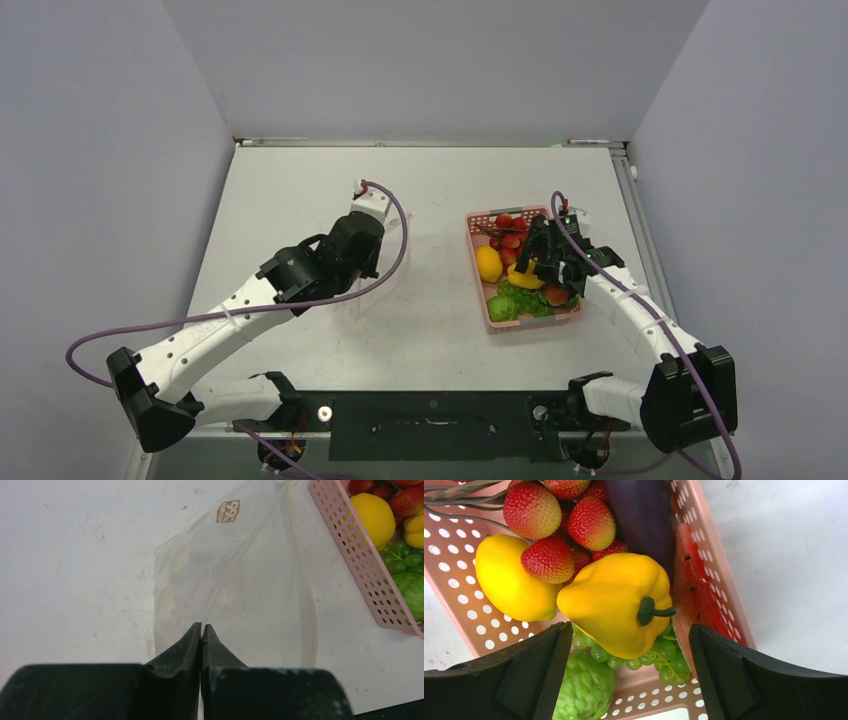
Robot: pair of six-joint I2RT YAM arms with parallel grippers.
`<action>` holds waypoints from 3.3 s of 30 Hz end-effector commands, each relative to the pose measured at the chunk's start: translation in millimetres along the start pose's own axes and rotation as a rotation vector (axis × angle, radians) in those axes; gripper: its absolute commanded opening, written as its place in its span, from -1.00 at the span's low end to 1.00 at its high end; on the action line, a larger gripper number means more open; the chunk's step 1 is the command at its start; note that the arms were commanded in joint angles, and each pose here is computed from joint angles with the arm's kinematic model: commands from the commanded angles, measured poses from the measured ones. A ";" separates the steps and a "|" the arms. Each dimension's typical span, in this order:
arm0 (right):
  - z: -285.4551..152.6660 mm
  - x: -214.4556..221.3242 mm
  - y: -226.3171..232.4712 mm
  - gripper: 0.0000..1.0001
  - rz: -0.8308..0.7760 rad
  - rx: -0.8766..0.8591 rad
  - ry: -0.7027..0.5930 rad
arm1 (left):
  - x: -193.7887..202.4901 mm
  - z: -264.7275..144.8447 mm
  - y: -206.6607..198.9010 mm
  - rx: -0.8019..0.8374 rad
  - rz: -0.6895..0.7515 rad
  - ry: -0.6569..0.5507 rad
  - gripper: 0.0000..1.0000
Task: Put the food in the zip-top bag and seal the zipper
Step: Pick up the fake vegetable from the bin.
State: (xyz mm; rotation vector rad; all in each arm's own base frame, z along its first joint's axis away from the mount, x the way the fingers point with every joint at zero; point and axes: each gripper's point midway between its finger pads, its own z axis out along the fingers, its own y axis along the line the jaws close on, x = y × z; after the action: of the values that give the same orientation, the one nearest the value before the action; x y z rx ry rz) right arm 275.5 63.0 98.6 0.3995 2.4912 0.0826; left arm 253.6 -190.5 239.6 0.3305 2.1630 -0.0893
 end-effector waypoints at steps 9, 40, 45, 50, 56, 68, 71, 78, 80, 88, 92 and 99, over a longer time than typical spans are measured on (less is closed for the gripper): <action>16.5 -7.9 18.7 0.79 -0.001 -0.112 -0.022 | -9.1 -5.5 -2.9 0.060 0.015 -0.098 -1.00; -22.1 -22.9 1.9 0.83 0.005 -0.014 -0.097 | 6.6 -0.7 -0.4 0.071 0.009 -0.124 -1.00; -9.2 -24.4 9.2 0.80 0.009 -0.031 -0.090 | 10.2 -0.3 0.2 0.072 0.013 -0.117 -1.00; 7.5 -24.8 20.4 0.79 0.002 -0.086 -0.069 | 11.8 -1.5 3.0 0.065 0.012 -0.120 -1.00; 24.6 -23.3 22.3 0.79 0.002 -0.105 -0.051 | 14.1 -1.1 4.8 0.056 0.019 -0.116 -1.00; 39.7 -12.4 14.8 0.79 -0.011 -0.160 -0.016 | 16.9 2.0 5.8 0.046 0.028 -0.105 -1.00; 37.7 -10.7 15.8 0.79 -0.010 -0.194 -0.014 | 17.8 2.8 5.3 0.046 0.030 -0.102 -1.00; 28.5 -3.2 26.0 0.89 -0.028 -0.284 -0.009 | 18.6 3.6 5.2 0.045 0.033 -0.098 -1.00; 24.8 -3.1 27.9 0.94 -0.031 -0.301 -0.014 | 18.6 3.5 4.8 0.046 0.033 -0.098 -1.00; 8.9 -5.9 30.1 0.71 -0.039 -0.326 -0.032 | 18.3 3.2 4.8 0.048 0.030 -0.099 -1.00; 3.9 -8.3 30.8 0.47 -0.046 -0.333 -0.041 | 17.7 2.6 4.7 0.050 0.029 -0.100 -1.00; -0.8 -11.4 30.1 -0.03 -0.058 -0.329 -0.045 | 17.3 1.4 5.5 0.050 0.027 -0.104 -1.00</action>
State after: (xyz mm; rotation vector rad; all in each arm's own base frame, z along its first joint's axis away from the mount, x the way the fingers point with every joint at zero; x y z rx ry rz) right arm 287.6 87.1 91.8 0.2227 2.4329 0.4341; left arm 243.3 -179.5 213.5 0.3988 2.0959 -0.1186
